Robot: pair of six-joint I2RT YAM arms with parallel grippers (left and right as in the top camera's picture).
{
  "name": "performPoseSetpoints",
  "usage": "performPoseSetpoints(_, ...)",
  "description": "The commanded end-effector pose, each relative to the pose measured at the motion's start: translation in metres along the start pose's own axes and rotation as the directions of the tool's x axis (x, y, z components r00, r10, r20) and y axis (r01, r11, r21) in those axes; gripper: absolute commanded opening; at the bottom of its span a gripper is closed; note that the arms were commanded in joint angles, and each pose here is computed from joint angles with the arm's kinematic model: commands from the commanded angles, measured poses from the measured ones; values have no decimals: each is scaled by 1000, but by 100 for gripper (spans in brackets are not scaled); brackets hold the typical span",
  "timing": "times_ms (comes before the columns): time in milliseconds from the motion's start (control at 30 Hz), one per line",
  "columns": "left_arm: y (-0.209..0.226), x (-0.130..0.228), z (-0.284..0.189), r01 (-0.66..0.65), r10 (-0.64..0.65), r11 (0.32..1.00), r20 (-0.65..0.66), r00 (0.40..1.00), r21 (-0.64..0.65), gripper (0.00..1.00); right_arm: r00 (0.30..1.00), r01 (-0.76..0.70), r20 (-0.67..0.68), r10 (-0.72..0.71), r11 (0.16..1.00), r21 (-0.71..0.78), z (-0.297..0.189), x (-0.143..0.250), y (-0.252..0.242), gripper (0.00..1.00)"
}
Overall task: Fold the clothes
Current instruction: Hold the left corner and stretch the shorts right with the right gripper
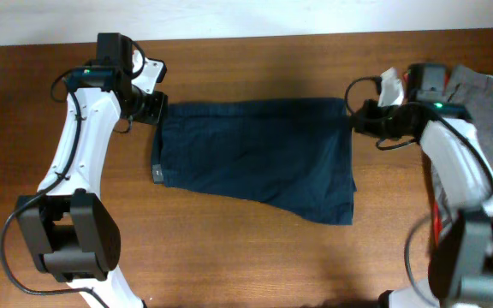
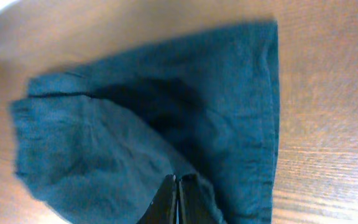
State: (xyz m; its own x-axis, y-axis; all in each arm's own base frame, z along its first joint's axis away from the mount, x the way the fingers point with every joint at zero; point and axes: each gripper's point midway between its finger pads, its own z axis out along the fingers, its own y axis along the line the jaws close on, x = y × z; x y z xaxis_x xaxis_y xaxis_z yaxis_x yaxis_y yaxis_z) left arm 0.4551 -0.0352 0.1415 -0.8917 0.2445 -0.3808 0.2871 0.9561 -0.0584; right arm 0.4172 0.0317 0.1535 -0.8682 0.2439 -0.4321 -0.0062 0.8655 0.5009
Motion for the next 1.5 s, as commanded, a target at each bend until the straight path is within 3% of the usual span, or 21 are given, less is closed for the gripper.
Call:
performPoseSetpoints(0,5,-3,-7,-4,4,1000,18,1000,-14,50,989,91,118,-90,996,-5,-43,-24,30,4)
performPoseSetpoints(300,5,-12,3,-8,8,1000,46,999,1,53,987,85,132,-88,996,27,-20,-36,13,4)
performPoseSetpoints(467,-8,-2,40,8,-7,993,-14,1000,114,55,986,90,140,-92,996,23,-16,-40,11,4)
performPoseSetpoints(667,-9,3,82,22,-15,987,-46,999,159,56,986,89,139,-91,996,22,-16,-40,11,4)
performPoseSetpoints(867,-12,0,101,23,-17,980,-33,999,196,41,987,87,135,-90,996,23,-15,-39,11,4)
performPoseSetpoints(1067,-16,1,100,26,-19,976,-37,999,217,32,987,87,135,-90,996,23,-16,-39,11,4)
performPoseSetpoints(1400,-20,9,112,41,-26,968,-66,997,249,31,987,88,136,-90,996,23,-16,-39,11,4)
performPoseSetpoints(1467,-19,7,113,38,-24,968,-57,998,248,20,987,88,136,-90,996,23,-16,-39,11,4)
